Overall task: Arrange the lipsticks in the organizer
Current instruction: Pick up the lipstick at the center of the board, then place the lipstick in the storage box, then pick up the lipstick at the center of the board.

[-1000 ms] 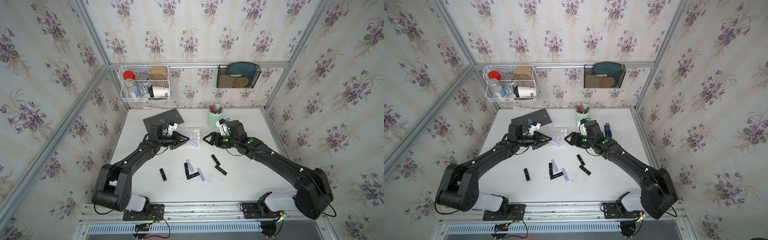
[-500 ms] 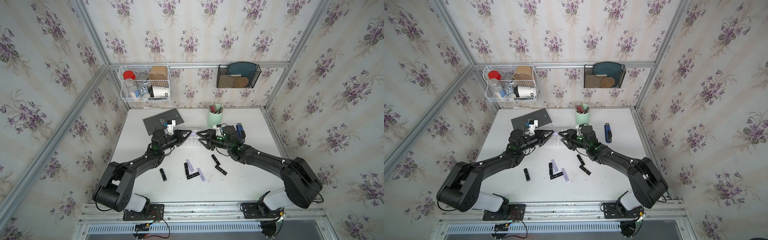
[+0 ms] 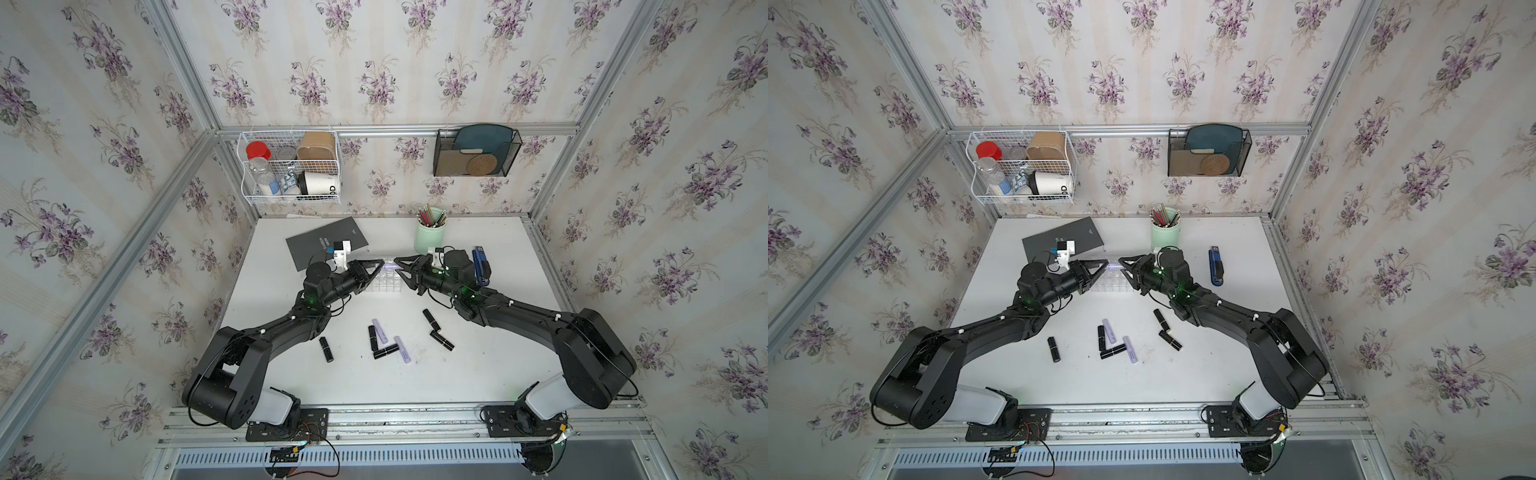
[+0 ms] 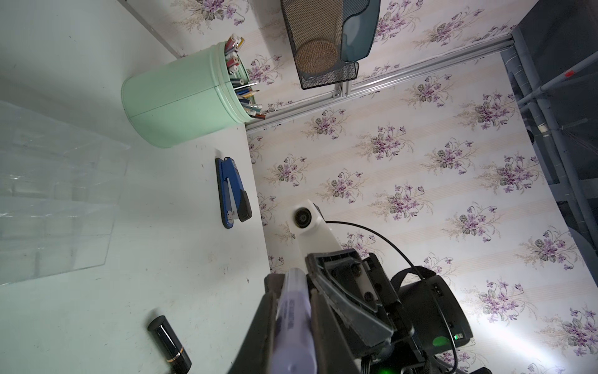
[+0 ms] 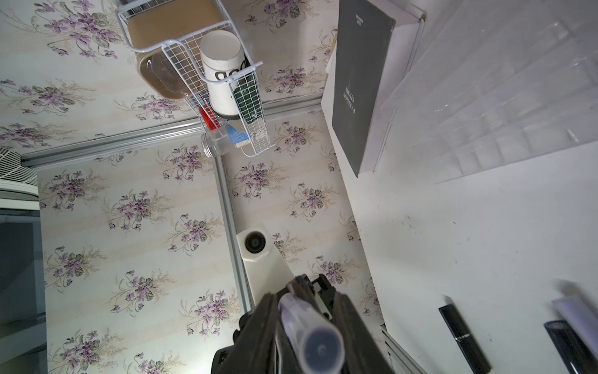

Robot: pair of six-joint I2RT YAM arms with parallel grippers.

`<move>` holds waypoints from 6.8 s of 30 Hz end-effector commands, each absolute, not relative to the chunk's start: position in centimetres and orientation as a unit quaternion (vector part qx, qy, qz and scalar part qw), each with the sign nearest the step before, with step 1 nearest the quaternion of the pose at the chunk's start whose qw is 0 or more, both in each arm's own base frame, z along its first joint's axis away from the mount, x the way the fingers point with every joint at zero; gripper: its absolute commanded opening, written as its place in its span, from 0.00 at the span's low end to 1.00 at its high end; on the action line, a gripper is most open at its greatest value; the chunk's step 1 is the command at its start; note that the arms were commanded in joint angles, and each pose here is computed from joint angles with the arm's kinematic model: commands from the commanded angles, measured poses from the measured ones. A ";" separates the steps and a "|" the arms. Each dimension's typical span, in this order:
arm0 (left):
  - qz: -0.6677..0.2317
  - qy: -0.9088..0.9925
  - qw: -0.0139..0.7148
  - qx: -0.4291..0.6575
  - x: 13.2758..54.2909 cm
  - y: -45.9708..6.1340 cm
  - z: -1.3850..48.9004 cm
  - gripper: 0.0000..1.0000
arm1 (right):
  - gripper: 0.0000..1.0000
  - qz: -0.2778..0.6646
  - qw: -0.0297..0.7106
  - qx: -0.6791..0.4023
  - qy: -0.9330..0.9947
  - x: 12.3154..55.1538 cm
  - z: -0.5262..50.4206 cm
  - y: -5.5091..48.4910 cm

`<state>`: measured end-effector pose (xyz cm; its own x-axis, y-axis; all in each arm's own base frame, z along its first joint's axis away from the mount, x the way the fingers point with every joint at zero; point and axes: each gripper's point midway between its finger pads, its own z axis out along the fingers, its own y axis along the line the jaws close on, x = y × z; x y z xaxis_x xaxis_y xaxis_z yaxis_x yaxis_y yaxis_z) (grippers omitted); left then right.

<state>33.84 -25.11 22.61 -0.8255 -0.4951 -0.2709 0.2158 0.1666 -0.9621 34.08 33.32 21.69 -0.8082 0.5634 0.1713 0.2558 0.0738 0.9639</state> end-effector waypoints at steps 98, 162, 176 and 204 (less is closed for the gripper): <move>-0.216 0.920 0.270 -0.184 30.9 -7.3 18.5 0.40 | 0.52 0.146 0.370 -0.101 0.912 39.0 19.6 38.0; -0.424 0.889 0.160 0.067 19.4 -22.6 17.6 0.33 | 0.18 0.310 0.182 -0.053 0.932 24.7 13.4 32.2; -0.472 0.847 0.196 0.147 19.9 -26.9 19.4 0.41 | 0.19 0.517 0.174 -0.014 0.838 24.7 20.9 36.6; -0.452 0.845 0.220 0.184 22.3 -26.4 20.5 0.06 | 0.40 0.563 0.132 -0.038 0.815 23.6 22.1 37.1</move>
<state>22.29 -26.18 20.03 -0.8636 0.0785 -0.4980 0.4567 0.5404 -0.7067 23.68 36.83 21.10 -0.9608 0.1033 -0.2572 -0.1965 0.4008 0.8949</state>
